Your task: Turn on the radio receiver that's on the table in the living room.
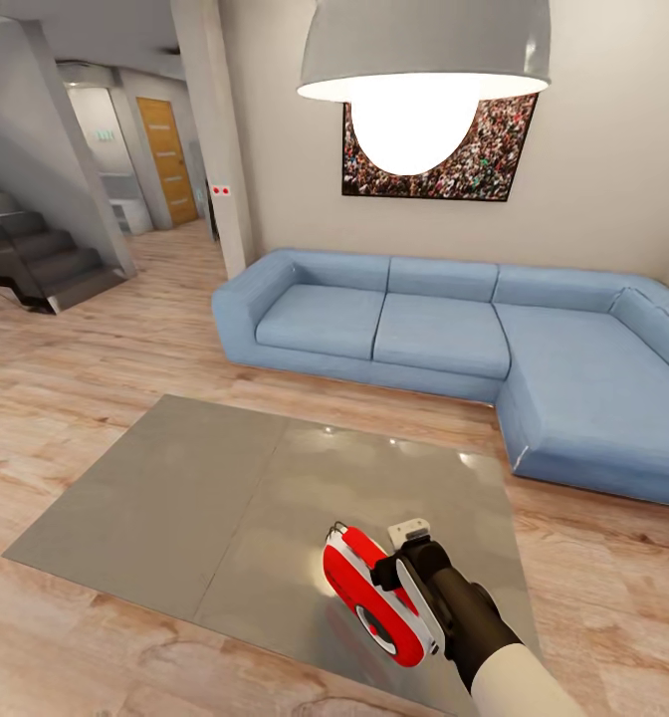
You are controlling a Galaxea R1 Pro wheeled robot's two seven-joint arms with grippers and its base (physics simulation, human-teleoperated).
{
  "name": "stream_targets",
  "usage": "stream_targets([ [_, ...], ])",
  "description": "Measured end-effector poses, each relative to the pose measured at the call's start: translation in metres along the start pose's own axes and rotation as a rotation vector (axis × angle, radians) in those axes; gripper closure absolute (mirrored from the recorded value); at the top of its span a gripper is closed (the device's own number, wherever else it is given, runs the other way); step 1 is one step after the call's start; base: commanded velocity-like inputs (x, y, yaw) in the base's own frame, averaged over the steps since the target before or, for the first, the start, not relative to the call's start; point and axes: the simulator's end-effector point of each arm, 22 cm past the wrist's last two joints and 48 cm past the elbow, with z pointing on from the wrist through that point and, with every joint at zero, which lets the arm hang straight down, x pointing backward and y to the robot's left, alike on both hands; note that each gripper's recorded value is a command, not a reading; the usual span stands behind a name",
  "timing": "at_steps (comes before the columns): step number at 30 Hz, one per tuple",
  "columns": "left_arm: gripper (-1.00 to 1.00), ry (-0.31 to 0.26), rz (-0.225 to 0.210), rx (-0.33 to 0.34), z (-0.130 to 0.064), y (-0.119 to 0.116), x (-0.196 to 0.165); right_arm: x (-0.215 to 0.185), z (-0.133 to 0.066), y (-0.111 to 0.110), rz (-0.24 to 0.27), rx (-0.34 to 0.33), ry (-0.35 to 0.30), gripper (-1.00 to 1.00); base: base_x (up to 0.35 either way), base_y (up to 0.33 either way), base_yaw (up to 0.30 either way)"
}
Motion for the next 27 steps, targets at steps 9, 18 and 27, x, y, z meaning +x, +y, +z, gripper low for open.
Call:
stream_targets([
  [9,-1.0,0.002,0.0,0.0,-0.007,0.002,0.002,0.001,-0.007,0.0,0.0,0.001,0.001,1.0,0.0,0.0,0.0],
  [18,-1.0,0.002,0.0,-0.002,-0.012,0.004,0.003,0.003,-0.012,0.0,-0.002,0.004,0.002,1.0,0.0,0.0,0.0],
  [27,-1.0,0.002,0.001,-0.001,-0.012,0.003,0.003,0.003,-0.012,-0.001,-0.004,0.008,0.003,1.0,0.0,0.0,0.0],
])
